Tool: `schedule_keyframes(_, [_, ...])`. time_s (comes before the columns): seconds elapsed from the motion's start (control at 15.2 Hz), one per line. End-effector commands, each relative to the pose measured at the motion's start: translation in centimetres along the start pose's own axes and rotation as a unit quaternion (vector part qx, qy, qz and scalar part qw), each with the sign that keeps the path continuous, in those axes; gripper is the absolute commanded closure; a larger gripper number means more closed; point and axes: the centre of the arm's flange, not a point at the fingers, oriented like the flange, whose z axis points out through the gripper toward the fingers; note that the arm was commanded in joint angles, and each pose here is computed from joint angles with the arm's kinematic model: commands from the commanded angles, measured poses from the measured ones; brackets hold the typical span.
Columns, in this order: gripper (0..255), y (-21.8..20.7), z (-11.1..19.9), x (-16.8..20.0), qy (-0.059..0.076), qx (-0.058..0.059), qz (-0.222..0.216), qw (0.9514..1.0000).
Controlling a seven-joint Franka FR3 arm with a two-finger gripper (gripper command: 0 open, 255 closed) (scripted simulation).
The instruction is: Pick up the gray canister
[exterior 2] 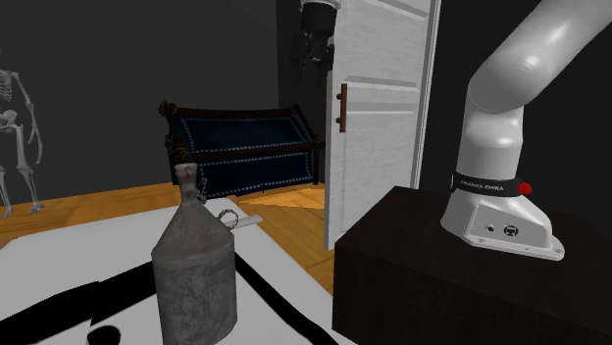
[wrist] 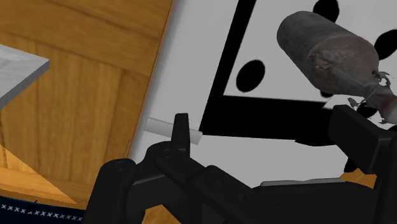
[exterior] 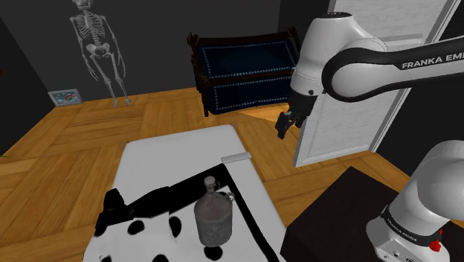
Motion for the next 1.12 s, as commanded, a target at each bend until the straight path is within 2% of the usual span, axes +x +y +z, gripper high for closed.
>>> schedule_keyframes(0.0, [0,-2.0,1.6,0.4,0.004,0.004,0.004,1.0])
schedule_keyframes(1.06, [0,-18.0,13.8,3.6,0.032,0.031,0.035,0.9984])
